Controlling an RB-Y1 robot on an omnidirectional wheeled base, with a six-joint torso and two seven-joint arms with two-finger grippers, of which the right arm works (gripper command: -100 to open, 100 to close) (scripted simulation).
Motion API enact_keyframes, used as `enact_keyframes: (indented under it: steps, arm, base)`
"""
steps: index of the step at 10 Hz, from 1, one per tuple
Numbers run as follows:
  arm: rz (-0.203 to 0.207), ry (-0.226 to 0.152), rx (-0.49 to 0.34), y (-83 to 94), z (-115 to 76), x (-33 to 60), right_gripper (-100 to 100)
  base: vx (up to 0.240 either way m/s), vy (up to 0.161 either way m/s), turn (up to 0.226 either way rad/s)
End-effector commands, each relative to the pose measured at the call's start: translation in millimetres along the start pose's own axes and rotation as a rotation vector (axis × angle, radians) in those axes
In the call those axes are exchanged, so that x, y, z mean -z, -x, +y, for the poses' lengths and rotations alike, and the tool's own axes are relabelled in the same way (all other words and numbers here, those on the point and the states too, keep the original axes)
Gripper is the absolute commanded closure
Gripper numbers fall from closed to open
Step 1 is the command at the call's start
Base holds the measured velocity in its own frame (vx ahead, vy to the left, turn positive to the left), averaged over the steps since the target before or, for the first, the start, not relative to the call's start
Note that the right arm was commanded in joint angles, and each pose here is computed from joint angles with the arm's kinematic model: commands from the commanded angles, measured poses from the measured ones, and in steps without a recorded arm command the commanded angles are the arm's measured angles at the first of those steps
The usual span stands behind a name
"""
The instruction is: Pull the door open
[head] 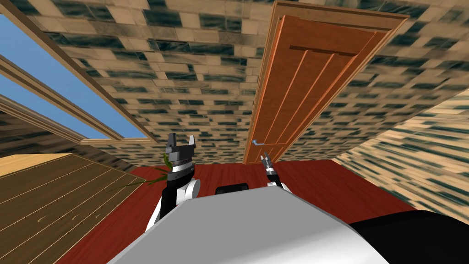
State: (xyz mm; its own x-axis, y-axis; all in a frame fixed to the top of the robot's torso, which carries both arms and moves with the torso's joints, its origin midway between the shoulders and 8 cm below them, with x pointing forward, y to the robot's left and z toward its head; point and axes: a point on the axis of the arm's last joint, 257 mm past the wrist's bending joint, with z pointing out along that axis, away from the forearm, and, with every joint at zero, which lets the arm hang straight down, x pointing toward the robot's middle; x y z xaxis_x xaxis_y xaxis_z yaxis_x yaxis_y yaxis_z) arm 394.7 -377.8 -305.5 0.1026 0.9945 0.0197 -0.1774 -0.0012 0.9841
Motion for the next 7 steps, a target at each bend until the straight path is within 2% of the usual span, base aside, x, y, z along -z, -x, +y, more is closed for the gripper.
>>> enact_keyframes:
  steps: [1,4,7]
  arm:
    - [-0.007,-0.024,0.002,7.8,-12.0,6.3,-100]
    - [-0.02,-0.067,0.007,20.1,-32.1,16.5,-100]
    - [-0.03,-0.094,0.011,29.6,-44.5,23.5,-100]
  base:
    - [0.085,-0.05,0.107]
    - [0.057,-0.027,0.064]
    - [0.059,-0.038,0.063]
